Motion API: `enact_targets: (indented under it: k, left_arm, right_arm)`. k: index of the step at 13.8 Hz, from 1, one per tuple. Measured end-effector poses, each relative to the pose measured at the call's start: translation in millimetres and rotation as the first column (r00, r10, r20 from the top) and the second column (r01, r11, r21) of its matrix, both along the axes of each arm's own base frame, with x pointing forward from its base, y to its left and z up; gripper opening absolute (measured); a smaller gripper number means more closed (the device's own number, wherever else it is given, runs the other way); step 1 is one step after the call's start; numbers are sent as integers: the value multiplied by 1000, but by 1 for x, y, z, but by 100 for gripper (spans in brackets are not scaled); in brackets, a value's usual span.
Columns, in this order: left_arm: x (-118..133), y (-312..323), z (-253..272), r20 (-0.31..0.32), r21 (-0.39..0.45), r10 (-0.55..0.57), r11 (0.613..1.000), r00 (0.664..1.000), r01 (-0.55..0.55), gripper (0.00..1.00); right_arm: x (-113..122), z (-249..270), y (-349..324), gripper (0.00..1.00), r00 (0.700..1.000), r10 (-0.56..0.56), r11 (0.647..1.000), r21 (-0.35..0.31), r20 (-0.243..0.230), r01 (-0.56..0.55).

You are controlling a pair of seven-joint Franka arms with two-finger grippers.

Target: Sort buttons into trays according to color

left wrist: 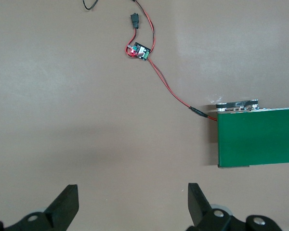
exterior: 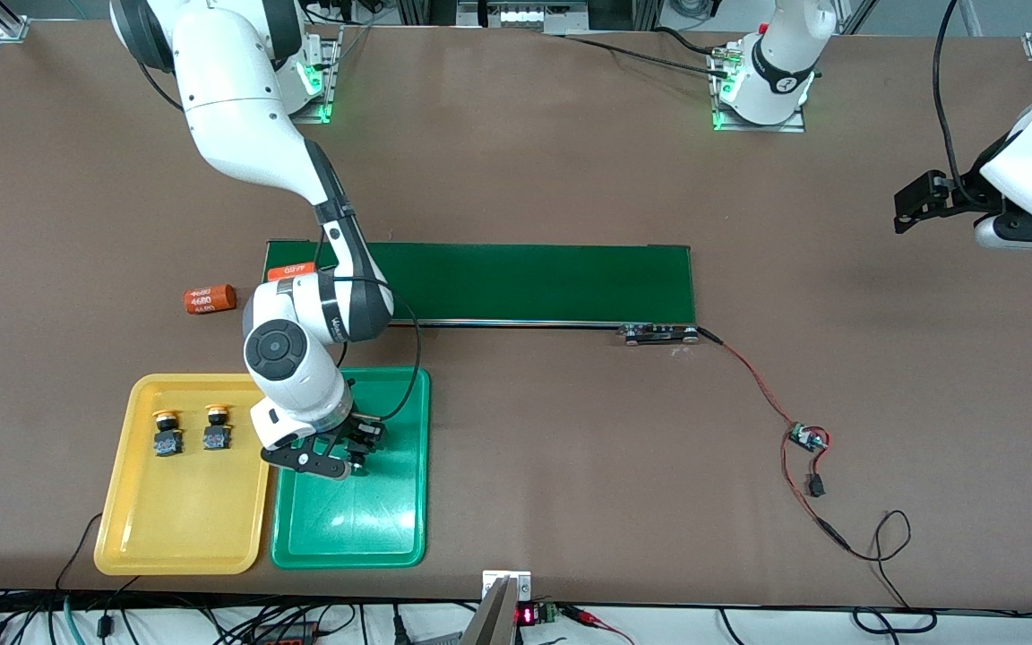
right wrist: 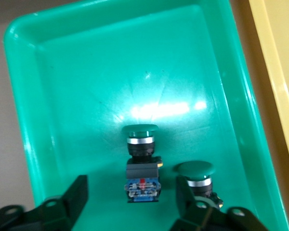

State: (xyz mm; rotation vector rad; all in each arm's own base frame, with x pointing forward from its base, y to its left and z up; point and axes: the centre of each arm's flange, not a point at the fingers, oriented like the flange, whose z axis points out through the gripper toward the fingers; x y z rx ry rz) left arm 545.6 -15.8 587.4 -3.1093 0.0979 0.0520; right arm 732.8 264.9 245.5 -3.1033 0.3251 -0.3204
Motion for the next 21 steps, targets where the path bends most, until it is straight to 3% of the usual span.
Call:
enact_targets:
  k: [1, 2, 5, 9, 11, 13, 16, 21]
  left_arm:
    - [0, 0, 0, 0, 0, 0, 1000, 1000, 0, 100]
    - [0, 0, 0, 0, 0, 0, 1000, 1000, 0, 100]
    - [0, 0, 0, -1, 0, 0, 1000, 1000, 0, 100]
    - [0, 0, 0, -1, 0, 0, 1000, 1000, 0, 100]
    - [0, 0, 0, -1, 0, 0, 1000, 1000, 0, 100]
    - [0, 0, 0, -4, 0, 0, 1000, 1000, 0, 100]
    - [-1, 0, 0, -7, 0, 0, 1000, 1000, 0, 100]
    - [-1, 0, -1, -8, 0, -1, 1000, 1000, 1, 100]
  right_arm:
    - [-1, 10, 1, 98, 1000, 0, 1000, 0, -15, 0]
    - [-2, 25, 0, 100, 999, -4, 1000, -1, -38, 4]
    - [-5, 102, -27, 100, 995, -39, 999, -17, -86, 38]
    - [-14, 198, -82, 100, 992, -75, 997, 0, -97, 75]
    - [-19, 221, -117, 100, 990, -29, 1000, -9, -136, 28]
    - [-21, 241, -160, 100, 990, 26, 999, -22, -141, -29]
    - [-34, 267, -239, 100, 980, 65, 998, 22, -187, -62]
    - [-78, 317, -335, 100, 975, 137, 990, 51, -178, -129]
